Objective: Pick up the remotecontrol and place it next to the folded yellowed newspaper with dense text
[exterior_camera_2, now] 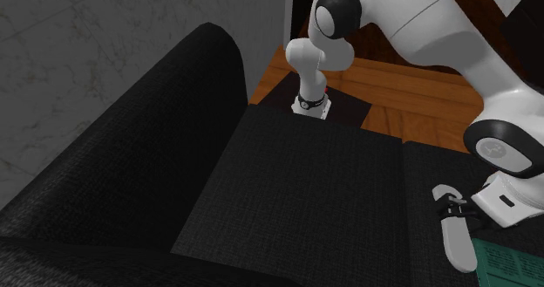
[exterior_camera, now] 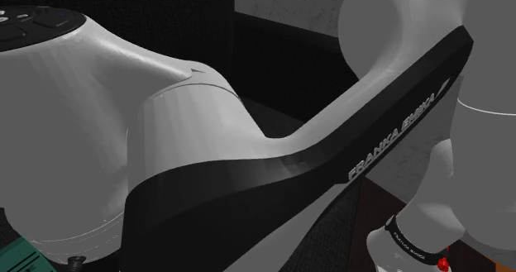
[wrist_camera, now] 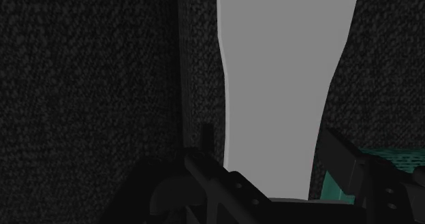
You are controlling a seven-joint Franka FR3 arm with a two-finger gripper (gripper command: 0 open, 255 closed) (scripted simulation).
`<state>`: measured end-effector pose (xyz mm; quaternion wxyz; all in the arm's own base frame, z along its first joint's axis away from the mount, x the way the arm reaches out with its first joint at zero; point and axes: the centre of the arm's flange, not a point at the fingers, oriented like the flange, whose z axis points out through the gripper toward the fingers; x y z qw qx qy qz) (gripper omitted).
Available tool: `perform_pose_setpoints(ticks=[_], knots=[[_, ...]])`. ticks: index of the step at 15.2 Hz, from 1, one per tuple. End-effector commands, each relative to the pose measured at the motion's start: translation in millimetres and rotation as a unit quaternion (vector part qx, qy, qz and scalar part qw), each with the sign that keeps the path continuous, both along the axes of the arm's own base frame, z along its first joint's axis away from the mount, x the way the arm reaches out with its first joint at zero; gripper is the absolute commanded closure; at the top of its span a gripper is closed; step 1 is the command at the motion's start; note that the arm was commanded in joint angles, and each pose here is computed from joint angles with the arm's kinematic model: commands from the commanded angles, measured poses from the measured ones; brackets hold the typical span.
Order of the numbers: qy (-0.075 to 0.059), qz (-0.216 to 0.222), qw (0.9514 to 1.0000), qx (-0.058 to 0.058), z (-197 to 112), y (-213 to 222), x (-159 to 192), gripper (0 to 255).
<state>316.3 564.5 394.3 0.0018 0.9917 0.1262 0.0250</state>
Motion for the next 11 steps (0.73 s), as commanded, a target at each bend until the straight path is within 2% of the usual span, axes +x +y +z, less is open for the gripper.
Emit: perform_pose_setpoints(ticks=[1,2,7,11], knots=[[0.000,0.000,1.0000,0.000,0.1,0.1,0.0,255],[0.000,0.000,1.0000,0.000,0.0,0.0,0.0,0],[0.000,0.000,1.0000,0.000,0.1,0.0,0.0,0],[0.000,0.000,1.0000,0.000,50.0,-0.1,-2.5,0]])
